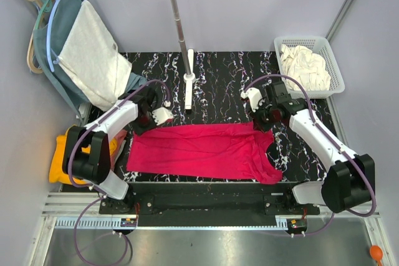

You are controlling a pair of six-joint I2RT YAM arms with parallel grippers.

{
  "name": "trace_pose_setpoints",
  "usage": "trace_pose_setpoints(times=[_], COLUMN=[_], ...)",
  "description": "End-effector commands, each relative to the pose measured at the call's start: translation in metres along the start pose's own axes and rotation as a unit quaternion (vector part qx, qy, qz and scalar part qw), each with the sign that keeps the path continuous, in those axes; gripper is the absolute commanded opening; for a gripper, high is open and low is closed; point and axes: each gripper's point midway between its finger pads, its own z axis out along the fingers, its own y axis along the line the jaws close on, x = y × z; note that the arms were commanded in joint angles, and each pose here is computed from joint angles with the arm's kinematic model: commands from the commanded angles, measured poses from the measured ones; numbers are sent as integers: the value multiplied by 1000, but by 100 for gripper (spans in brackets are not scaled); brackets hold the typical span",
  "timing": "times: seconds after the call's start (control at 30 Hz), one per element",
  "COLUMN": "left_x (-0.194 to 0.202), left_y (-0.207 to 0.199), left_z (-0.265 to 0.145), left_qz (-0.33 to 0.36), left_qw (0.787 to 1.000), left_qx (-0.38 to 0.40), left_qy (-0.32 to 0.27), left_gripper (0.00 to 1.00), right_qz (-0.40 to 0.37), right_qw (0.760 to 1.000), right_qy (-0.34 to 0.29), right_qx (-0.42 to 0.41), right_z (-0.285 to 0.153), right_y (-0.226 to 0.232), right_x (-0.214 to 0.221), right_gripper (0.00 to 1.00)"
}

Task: Fold and stack the t-shirts
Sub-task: Fold the tshirt

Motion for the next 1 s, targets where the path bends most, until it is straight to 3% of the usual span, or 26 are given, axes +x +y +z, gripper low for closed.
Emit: trace_pose_setpoints(times=[0.0, 0.6, 0.97], left_x=[1, 10, 18], left_y=[0, -8, -22], left_z=[-9, -5, 14], left_qz=[-9, -5, -10], left_qw=[1000, 1000, 1000], left_qx=[-22, -29, -9], left_qy=[-7, -4, 4], left_gripper=[0, 0, 2], right_qz=[-9, -5, 2], right_qw=[1000, 1000, 1000], right_qy=[-9, 0, 23], right_qx=[3, 10, -11], right_z=[-12, -31, -20], right_y=[7, 20, 29], right_x=[0, 22, 42], right_gripper=[0, 0, 0])
